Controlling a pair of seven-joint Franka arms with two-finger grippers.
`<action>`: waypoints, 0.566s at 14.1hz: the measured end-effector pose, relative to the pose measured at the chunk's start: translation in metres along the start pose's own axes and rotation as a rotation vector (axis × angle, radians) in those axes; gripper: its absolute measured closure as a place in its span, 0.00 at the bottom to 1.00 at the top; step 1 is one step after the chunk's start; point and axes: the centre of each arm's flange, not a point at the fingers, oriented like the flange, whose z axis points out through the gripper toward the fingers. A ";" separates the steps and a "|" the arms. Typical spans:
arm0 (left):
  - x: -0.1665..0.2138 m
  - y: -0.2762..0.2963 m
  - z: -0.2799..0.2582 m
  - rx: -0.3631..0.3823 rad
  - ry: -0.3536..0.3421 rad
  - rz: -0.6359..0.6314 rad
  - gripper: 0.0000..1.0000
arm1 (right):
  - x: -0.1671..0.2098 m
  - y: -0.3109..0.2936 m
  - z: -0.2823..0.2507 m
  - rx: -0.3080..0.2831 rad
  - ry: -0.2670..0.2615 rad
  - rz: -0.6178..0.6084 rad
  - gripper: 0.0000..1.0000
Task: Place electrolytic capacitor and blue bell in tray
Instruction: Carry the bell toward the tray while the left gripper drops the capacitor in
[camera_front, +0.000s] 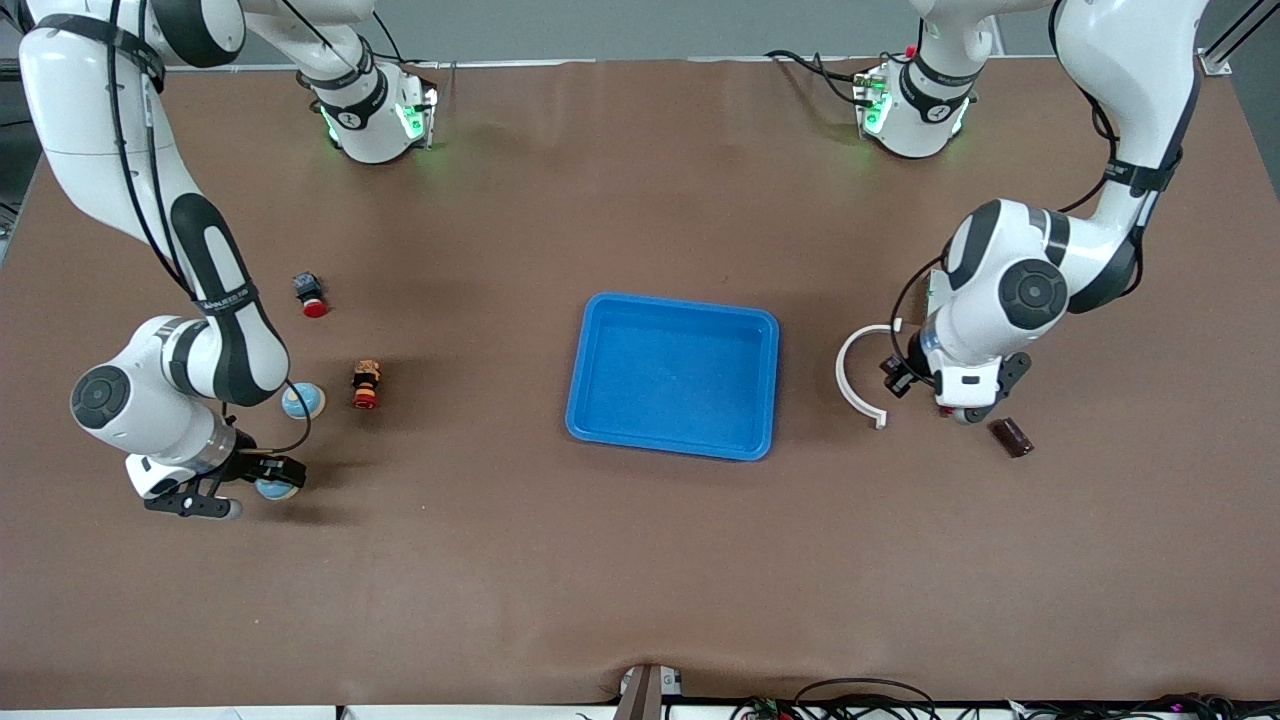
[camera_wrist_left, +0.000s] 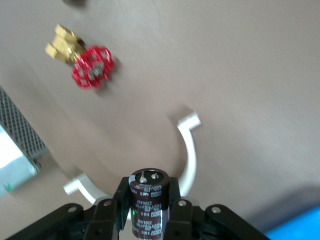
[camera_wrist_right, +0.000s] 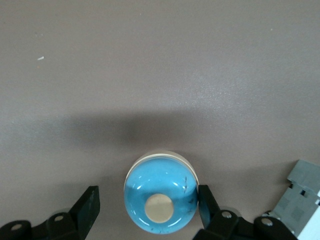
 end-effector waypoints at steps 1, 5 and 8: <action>-0.013 0.008 -0.003 -0.003 -0.004 -0.015 0.66 | 0.000 0.000 0.001 -0.003 -0.002 -0.010 0.18; -0.084 0.046 -0.002 -0.011 -0.017 -0.046 0.66 | 0.000 0.001 0.001 -0.008 -0.002 -0.049 0.37; -0.148 0.070 0.013 0.012 -0.025 -0.025 0.66 | 0.003 -0.011 -0.008 0.001 -0.048 -0.037 0.37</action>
